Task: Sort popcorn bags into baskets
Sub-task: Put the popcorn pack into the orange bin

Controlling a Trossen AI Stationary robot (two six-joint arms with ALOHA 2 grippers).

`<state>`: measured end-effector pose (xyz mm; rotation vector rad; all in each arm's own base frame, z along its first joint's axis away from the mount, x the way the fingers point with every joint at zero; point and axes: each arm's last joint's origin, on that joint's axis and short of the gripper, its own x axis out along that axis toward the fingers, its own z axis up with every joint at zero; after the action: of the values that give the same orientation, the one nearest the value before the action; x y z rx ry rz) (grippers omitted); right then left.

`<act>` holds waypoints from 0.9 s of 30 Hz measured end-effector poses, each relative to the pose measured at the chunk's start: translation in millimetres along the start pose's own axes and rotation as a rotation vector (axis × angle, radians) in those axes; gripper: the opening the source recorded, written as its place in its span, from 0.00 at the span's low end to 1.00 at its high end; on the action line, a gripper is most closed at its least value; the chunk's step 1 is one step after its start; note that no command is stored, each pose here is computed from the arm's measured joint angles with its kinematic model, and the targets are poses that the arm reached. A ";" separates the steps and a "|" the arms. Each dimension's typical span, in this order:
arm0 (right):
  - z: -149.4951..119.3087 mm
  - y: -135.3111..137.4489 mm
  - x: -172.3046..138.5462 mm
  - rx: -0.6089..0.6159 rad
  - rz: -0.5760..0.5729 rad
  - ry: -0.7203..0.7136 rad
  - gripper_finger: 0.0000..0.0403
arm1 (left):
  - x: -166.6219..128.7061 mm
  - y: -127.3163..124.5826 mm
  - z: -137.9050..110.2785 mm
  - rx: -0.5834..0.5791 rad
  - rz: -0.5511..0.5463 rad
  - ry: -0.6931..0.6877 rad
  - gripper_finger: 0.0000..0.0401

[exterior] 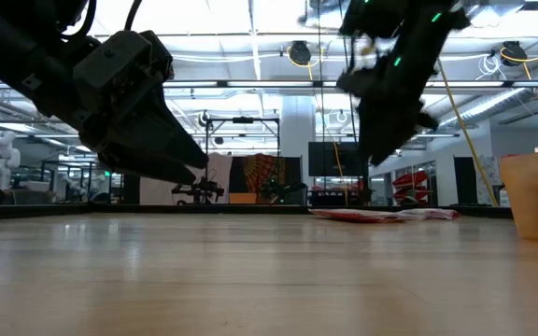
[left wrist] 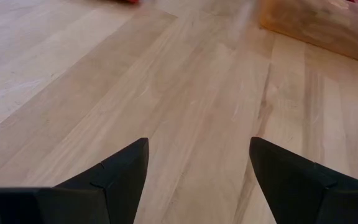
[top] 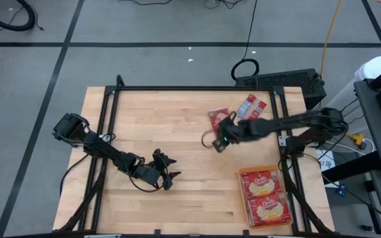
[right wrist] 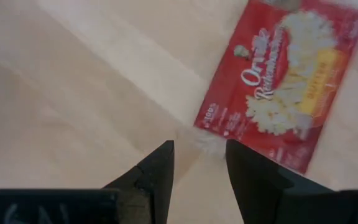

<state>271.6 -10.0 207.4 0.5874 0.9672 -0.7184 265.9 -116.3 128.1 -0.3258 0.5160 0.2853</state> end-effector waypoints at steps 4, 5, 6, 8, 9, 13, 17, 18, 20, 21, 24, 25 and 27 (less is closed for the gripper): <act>16.6 -8.8 28.6 -0.052 -0.001 0.037 0.35 | -0.2 -0.1 -0.5 0.002 0.001 0.003 0.70; 19.2 -10.1 34.2 -0.058 -0.009 0.031 0.36 | -0.2 -0.1 -0.6 -0.001 0.001 0.003 0.70; 22.6 -11.8 39.6 -0.058 -0.021 0.017 0.36 | -0.2 -0.1 -0.6 -0.003 0.001 0.003 0.70; 28.4 -15.1 49.3 -0.050 -0.027 0.007 0.37 | -0.2 0.0 -0.6 -0.003 0.002 0.004 0.70; 29.8 -16.5 53.4 -0.047 -0.035 0.006 0.37 | -0.2 0.0 -0.7 -0.003 0.002 0.004 0.70; 31.3 -19.0 70.7 -0.001 -0.056 0.020 0.37 | -0.5 -0.1 -1.5 -0.010 0.003 0.008 0.70; 23.5 -13.4 84.9 0.064 -0.042 0.073 0.37 | -1.8 -1.9 -2.8 -0.009 -0.004 0.010 0.70; 21.7 -9.7 87.6 0.073 -0.027 0.073 0.37 | -2.1 -2.2 -3.0 -0.007 -0.005 0.011 0.70; 20.1 3.2 91.3 0.102 0.052 0.047 0.37 | -2.5 -2.8 -3.5 -0.003 -0.007 0.011 0.70; 19.2 11.3 93.4 0.110 0.098 0.022 0.37 | -2.7 -3.0 -3.7 -0.001 -0.008 0.012 0.70; 22.0 39.6 93.2 0.091 0.315 -0.098 0.37 | -2.7 -3.0 -3.7 0.008 -0.008 0.011 0.70; 24.4 47.6 89.3 0.087 0.379 -0.152 0.37 | -2.7 -3.0 -3.7 0.011 -0.008 0.011 0.70; 32.2 60.4 77.2 0.075 0.494 -0.271 0.37 | -2.7 -2.8 -3.8 0.015 -0.006 0.013 0.70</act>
<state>363.8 -16.7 161.4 0.7388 0.5140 -0.3777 263.0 -120.8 127.0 -0.3147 0.5295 0.2731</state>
